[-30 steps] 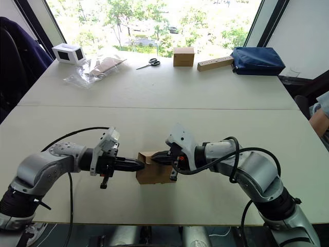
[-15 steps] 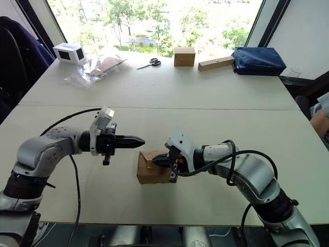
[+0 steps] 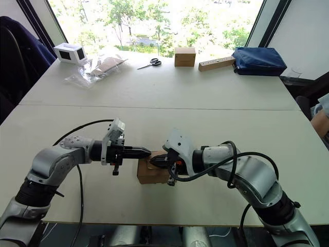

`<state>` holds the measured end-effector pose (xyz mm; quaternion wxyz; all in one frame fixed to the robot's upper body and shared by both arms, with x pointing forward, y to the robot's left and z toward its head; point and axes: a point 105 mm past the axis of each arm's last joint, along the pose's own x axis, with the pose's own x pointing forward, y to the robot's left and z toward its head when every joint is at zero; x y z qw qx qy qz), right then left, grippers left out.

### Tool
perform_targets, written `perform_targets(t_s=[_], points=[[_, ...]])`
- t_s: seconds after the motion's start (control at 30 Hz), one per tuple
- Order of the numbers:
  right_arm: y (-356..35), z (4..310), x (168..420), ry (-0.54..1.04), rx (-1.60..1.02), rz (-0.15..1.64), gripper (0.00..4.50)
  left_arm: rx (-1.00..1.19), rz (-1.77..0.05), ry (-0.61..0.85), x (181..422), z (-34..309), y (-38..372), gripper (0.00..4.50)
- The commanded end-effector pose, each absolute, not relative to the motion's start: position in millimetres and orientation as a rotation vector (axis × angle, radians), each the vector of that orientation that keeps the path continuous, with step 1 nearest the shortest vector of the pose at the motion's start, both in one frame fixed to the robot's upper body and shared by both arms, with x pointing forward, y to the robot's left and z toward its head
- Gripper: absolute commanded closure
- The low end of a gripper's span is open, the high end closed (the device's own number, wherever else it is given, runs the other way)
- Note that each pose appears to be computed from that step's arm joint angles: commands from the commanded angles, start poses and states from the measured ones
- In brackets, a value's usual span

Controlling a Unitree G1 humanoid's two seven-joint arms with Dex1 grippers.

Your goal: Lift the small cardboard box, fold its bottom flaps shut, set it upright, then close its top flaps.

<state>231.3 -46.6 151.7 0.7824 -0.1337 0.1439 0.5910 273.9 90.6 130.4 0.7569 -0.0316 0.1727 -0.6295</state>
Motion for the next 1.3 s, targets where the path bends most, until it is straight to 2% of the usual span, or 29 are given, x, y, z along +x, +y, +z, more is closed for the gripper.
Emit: perform_targets(t_s=[0.03, 0.2, 0.67, 1.03, 1.3], points=[[-53, 165, 232, 0.248, -0.345, 1.240, 4.00, -0.102, -1.359, 0.337, 277, 140, 89, 4.50], [-59, 159, 235, 0.256, -0.459, 1.210, 2.22, -0.117, -1.352, 0.337, 278, 141, 90, 4.50], [-61, 150, 245, 0.245, -0.546, 1.177, 2.22, -0.067, -1.368, 0.375, 269, 131, 91, 4.50], [-59, 170, 227, 0.219, -0.392, 1.273, 2.22, -0.066, -1.356, 0.370, 273, 129, 90, 4.50], [-62, 165, 236, 0.225, -0.413, 1.225, 2.22, -0.084, -1.351, 0.356, 275, 134, 87, 4.50]])
